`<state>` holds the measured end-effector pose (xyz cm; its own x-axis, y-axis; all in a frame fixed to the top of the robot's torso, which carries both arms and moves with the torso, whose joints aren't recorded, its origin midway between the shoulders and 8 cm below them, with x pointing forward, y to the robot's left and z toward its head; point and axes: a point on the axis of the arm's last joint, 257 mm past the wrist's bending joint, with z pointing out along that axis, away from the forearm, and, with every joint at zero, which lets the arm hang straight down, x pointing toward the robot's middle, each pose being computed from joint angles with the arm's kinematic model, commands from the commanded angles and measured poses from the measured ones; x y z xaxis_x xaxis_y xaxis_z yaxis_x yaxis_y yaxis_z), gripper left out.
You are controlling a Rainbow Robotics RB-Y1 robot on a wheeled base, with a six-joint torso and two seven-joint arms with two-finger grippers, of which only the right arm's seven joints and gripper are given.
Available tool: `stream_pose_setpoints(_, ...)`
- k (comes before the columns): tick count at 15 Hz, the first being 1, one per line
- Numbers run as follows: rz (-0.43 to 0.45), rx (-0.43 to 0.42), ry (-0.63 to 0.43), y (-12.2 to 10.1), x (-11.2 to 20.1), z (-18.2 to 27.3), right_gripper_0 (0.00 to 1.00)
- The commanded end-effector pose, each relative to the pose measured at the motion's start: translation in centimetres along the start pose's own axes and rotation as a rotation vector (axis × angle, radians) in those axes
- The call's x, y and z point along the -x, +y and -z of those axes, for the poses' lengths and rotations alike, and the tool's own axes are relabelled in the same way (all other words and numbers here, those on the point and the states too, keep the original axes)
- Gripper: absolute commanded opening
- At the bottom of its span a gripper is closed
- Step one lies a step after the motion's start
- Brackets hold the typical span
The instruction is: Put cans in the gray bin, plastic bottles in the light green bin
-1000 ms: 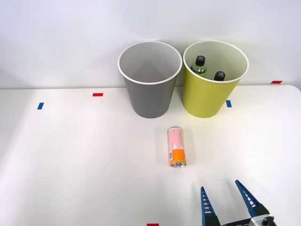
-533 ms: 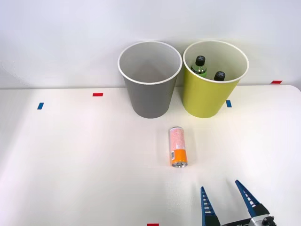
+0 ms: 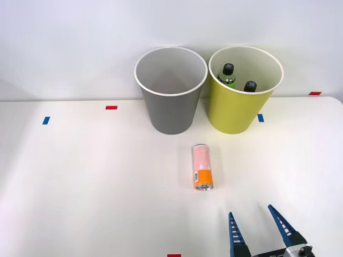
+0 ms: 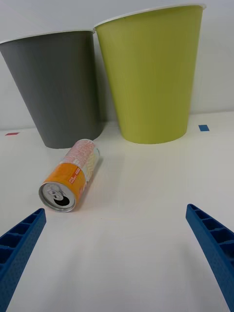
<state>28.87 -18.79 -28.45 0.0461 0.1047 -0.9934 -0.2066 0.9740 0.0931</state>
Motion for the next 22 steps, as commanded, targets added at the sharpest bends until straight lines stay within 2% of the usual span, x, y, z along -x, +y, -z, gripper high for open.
stream_pose_setpoints(1, 0.000, 0.000, 0.000, 0.0, 0.0, 0.0, 1.00)
stream_pose_setpoints(6, 0.000, 0.000, 0.000, 0.0, 0.0, 0.0, 1.00)
stream_pose_setpoints(7, -0.008, -0.009, 0.067, 0.0, -2.6, 1.0, 1.00)
stream_pose_setpoints(8, -0.004, -0.003, 0.070, 0.2, -2.9, 1.0, 1.00)
stream_pose_setpoints(12, 0.049, 0.032, 0.015, 0.5, 0.2, -0.5, 1.00)
stream_pose_setpoints(16, 0.085, -0.019, 0.124, -1.2, 2.1, -2.7, 1.00)
stream_pose_setpoints(18, 0.030, -0.046, 0.207, -1.0, 2.2, -3.5, 1.00)
stream_pose_setpoints(22, 0.006, -0.069, 0.342, 0.0, 3.1, -5.2, 1.00)
